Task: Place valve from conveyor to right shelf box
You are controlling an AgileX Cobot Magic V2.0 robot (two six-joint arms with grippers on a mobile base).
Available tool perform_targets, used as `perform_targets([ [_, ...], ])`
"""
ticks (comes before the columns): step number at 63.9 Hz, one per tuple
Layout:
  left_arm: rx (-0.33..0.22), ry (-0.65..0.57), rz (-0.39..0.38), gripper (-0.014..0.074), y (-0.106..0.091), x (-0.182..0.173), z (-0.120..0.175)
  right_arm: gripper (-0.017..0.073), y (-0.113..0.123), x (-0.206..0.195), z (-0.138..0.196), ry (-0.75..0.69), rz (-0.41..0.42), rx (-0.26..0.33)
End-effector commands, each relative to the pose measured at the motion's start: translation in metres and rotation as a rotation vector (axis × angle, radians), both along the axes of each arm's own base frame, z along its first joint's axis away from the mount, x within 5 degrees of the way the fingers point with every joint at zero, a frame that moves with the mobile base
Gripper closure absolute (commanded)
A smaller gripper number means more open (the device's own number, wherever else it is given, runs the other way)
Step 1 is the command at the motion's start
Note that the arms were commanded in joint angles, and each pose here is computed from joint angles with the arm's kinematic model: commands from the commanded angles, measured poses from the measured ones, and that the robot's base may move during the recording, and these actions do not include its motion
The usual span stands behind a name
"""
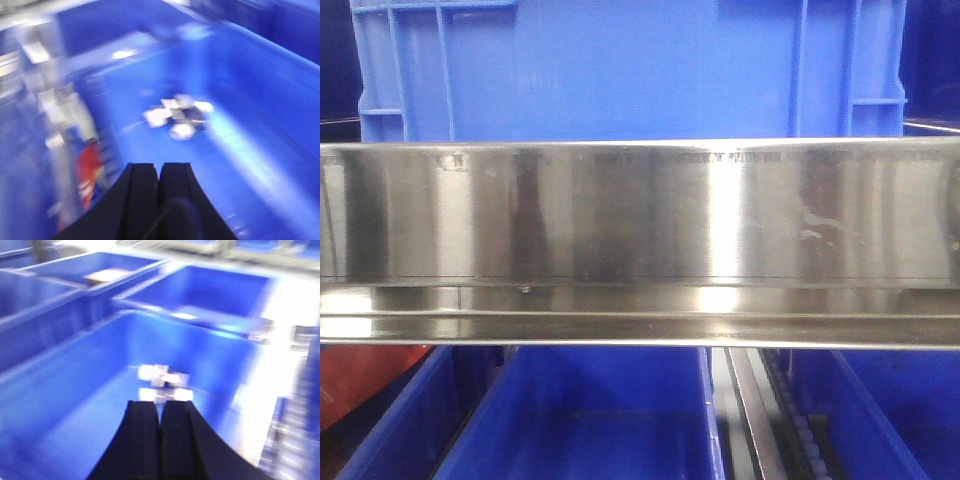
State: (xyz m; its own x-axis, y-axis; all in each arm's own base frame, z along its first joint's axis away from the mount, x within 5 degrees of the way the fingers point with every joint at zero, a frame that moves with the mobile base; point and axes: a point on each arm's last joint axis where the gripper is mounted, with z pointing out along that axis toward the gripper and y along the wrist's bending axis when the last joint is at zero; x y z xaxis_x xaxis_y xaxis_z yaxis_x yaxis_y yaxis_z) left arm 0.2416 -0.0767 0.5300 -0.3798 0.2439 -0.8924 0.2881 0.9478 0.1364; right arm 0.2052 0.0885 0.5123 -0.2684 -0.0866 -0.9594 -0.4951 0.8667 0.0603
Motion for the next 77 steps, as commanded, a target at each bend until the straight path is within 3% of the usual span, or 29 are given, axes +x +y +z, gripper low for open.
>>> perform_targets([
  [1, -0.036, -0.046, 0.053, 0.0704, 0.018, -0.019, 0.001, 0.0718, -0.011, -0.015, -0.006, -0.035, -0.034, -0.010],
  [11, -0.105, -0.135, 0.081, 0.0704, 0.038, -0.063, -0.020, 0.0718, -0.025, -0.050, -0.035, -0.100, -0.071, 0.018],
  [18, -0.123, -0.204, 0.069, 0.0704, 0.046, -0.099, -0.041, 0.0718, -0.034, -0.068, -0.063, -0.120, -0.096, 0.006],
  [38, -0.167, -0.342, 0.043, 0.0704, 0.065, -0.182, -0.140, 0.0718, -0.054, -0.127, -0.150, -0.126, -0.113, 0.009],
  [57, -0.254, -0.476, 0.014, 0.0704, 0.069, -0.208, -0.214, 0.0718, -0.062, -0.147, -0.210, -0.169, -0.136, 0.024],
  [77, -0.256, -0.482, 0.014, 0.0704, 0.070, -0.210, -0.226, 0.0718, -0.063, -0.147, -0.216, -0.178, -0.141, 0.028],
])
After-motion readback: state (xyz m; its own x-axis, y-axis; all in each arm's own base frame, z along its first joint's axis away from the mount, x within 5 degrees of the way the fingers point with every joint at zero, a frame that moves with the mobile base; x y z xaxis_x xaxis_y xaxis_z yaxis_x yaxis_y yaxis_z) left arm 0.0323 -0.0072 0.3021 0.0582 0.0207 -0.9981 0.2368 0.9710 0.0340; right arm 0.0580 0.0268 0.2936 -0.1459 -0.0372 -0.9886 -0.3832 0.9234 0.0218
